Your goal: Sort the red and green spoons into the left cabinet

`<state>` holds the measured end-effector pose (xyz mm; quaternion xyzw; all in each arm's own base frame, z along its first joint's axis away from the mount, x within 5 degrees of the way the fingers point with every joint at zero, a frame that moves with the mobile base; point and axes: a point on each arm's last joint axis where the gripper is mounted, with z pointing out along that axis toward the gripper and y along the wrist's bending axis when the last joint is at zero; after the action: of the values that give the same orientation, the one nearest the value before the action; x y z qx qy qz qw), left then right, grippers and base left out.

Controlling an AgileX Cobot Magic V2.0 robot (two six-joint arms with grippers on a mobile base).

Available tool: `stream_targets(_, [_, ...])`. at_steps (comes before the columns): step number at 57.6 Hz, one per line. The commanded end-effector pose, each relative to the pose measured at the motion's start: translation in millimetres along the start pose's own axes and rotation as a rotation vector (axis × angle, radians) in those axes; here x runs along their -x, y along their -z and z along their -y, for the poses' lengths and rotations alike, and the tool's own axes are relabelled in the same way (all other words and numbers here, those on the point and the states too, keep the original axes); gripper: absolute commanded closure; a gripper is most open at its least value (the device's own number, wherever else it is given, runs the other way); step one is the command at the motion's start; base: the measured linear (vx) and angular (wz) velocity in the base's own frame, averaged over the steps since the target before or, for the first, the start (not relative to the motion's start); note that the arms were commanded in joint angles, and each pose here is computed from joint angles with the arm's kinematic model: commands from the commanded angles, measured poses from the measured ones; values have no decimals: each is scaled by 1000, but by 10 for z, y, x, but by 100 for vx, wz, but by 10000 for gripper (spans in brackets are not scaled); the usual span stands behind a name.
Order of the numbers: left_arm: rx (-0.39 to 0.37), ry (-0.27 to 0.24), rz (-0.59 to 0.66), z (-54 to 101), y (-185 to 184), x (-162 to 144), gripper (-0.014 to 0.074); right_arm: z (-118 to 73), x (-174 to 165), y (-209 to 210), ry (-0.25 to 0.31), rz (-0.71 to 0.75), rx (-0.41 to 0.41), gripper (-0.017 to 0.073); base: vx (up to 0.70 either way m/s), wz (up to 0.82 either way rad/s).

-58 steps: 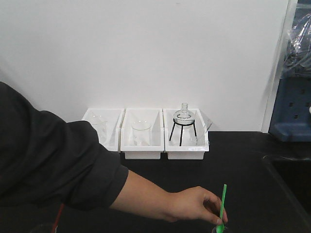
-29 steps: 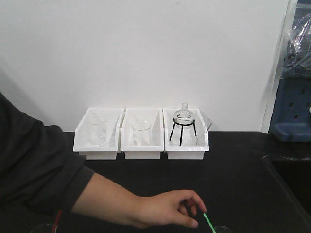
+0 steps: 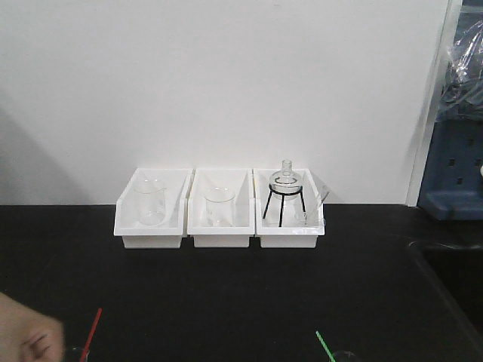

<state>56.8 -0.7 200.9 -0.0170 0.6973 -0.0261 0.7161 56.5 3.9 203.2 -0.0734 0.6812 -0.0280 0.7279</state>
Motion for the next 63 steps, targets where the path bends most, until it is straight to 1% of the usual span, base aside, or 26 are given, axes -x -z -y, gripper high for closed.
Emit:
stream_targets(1, [-4,1,101,4,13,93,600,-1,79,13,-6,114,-2,568,0,0])
stream_targets(5, [-5,2,105,4,14,97,600,5,120,18,-53,135,-2,566,0,0])
stream_targets(8, [-6,14,119,5,15,112,600,14,174,25,-97,150,-2,565,0,0])
stream_targets(10, [-7,17,129,6,18,134,600,24,234,33,-111,163,-3,565,0,0])
stream_targets(18, [-11,18,195,14,42,278,600,68,468,81,-108,151,-13,565,0,0])
stream_targets(26, [-18,20,290,34,120,601,600,118,707,166,-109,97,-24,565,0,0])
stream_targets(33, [-22,19,344,54,211,919,600,159,902,214,-109,29,-31,565,0,0])
stream_targets(42, [-20,15,279,75,221,1220,600,193,1072,135,-100,-44,-33,561,0,0])
stream_targets(46, [-17,15,235,80,165,1295,600,200,1087,33,-77,-78,-36,560,0,0])
stream_targets(55, [-13,15,169,79,9,1277,600,193,1032,-157,-67,-164,-27,549,0,0])
stream_targets(63, [-8,15,94,76,-100,1224,598,185,1013,-300,-60,-191,-18,524,0,0])
